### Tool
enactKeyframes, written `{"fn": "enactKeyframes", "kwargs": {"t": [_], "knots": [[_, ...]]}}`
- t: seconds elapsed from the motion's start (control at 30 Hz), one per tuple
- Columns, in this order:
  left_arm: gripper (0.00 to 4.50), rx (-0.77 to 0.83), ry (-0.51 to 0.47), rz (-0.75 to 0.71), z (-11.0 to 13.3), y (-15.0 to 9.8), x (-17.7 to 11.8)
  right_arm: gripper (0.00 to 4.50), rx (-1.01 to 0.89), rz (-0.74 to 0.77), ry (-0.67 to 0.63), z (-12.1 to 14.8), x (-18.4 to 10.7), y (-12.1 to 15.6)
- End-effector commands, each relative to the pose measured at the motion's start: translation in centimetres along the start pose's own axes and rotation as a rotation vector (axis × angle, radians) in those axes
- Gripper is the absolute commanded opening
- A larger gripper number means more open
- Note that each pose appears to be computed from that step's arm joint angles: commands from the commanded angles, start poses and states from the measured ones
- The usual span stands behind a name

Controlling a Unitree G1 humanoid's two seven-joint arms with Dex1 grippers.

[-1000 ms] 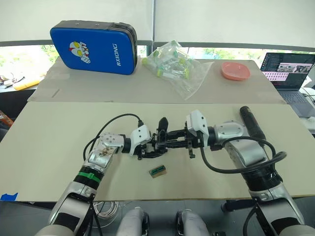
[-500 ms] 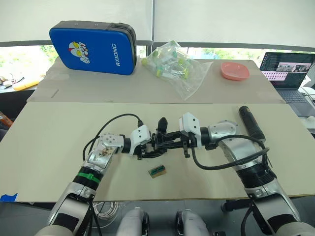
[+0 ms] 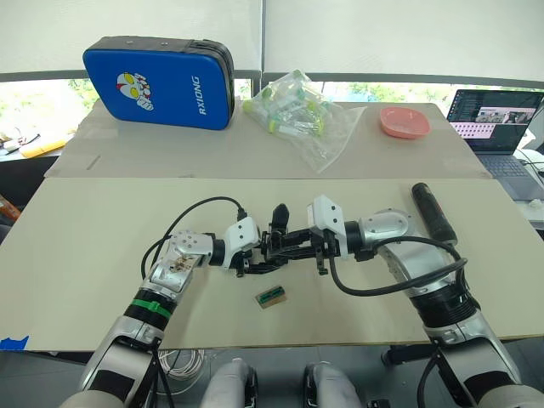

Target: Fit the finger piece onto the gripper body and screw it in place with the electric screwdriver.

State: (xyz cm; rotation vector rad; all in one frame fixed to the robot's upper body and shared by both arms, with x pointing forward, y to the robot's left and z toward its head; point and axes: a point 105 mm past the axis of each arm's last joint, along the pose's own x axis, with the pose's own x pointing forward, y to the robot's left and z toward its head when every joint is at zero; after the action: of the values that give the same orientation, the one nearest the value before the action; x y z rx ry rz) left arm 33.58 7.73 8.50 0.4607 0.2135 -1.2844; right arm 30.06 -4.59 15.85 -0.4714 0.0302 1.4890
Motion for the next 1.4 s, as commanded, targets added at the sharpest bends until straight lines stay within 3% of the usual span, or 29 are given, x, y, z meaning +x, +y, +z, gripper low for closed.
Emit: {"fn": "enactKeyframes", "kwargs": {"t": [0.03, 0.37, 0.63, 1.03, 1.1, 1.23, 1.4], "knots": [[2.28, -0.038, 0.061, 0.006, -1.6, -0.3, -0.2, 0.37, 0.04, 0.024, 0.031, -0.6, 0.1, 0.7], [2.28, -0.048, 0.063, 0.004, -1.7, -0.3, -0.2, 0.37, 0.093, -0.013, 0.137, -2.7, 0.7, -0.6], [2.28, -0.055, 0.064, 0.018, -1.8, -0.3, -0.3, 0.37, 0.139, -0.009, 0.137, -3.0, 0.1, -0.9], [2.28, -0.054, 0.05, 0.041, -1.6, 0.0, -0.6, 0.37, 0.039, -0.008, 0.065, -0.7, -0.3, -1.2], [2.28, -0.055, 0.061, 0.04, -1.8, -0.1, -0.8, 1.38, 0.028, -0.009, 0.045, -0.2, -0.5, -1.2], [2.28, -0.063, 0.07, 0.043, -2.1, -0.1, -1.0, 2.66, 0.009, 0.022, -0.002, 1.3, -1.4, -0.5], [2.28, -0.076, 0.076, 0.044, -2.5, -0.3, -1.2, 4.48, -0.007, 0.01, -0.002, 1.3, -2.2, -0.2]]}}
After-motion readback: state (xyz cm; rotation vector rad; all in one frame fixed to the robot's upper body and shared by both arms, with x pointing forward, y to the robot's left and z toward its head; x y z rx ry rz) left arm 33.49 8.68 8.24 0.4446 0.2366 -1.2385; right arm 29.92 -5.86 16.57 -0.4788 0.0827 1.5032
